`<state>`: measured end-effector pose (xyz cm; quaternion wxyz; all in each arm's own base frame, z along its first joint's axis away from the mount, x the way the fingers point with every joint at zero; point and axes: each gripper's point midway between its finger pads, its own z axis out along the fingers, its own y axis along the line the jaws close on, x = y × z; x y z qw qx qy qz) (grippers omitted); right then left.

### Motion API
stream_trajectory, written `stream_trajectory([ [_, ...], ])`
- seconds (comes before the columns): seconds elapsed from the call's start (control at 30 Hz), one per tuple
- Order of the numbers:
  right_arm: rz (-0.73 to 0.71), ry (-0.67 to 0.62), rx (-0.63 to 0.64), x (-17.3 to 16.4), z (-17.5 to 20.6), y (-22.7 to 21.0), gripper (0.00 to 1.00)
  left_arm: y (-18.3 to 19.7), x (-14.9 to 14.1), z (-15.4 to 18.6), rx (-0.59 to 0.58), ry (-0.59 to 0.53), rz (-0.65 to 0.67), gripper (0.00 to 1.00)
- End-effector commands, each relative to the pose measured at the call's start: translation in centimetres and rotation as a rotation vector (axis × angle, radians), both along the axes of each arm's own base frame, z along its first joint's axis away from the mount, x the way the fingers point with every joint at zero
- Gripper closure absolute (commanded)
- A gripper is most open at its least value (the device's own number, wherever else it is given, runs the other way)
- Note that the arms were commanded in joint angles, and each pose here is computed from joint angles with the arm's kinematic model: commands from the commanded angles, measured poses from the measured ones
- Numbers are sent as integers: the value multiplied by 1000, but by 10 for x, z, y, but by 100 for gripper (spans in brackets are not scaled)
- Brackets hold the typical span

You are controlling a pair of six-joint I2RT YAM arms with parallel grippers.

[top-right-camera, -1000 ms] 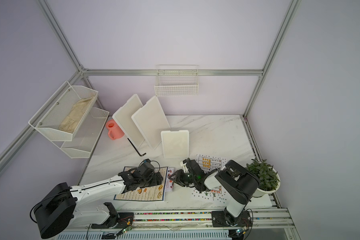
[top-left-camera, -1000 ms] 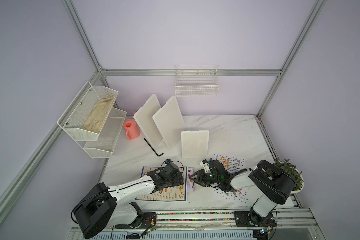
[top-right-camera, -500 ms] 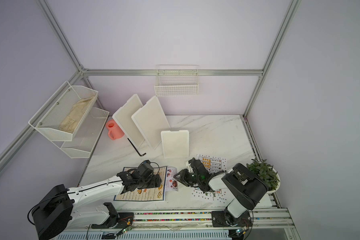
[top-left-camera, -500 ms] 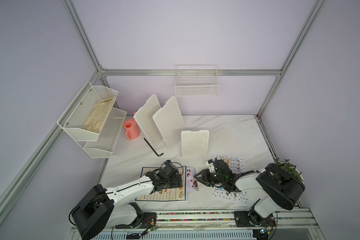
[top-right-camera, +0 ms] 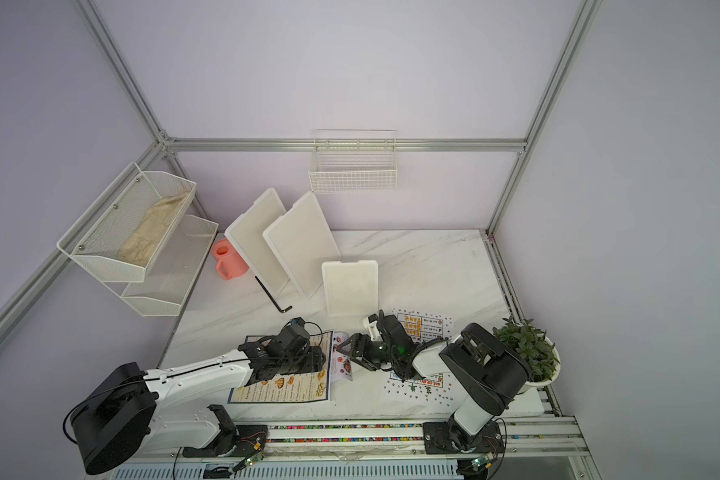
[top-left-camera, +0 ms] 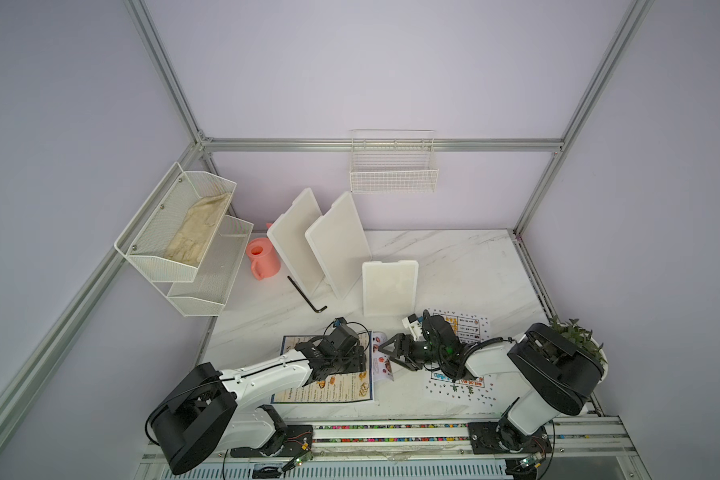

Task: Insert the menus into the narrow rack
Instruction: Pick up the menu from the center of the board.

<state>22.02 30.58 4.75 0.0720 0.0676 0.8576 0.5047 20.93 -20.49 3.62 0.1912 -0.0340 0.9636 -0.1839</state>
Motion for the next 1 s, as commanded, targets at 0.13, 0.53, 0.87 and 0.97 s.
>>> stream_trajectory([
  [0.13, 25, 114, -105, -21, -41, -3, 26, -4, -7, -12, -4, 45, -23, 27],
  [0.53, 0, 139, -136, -20, -53, -1, 45, -5, -7, -10, -16, 38, -22, 28],
  [0.87, -75, 145, -153, -17, -51, -12, 61, 0, -1, 22, -31, -34, -5, 24],
  [0.97, -94, 124, -133, -12, -40, -13, 62, -3, -2, 33, -46, -43, -31, 21],
])
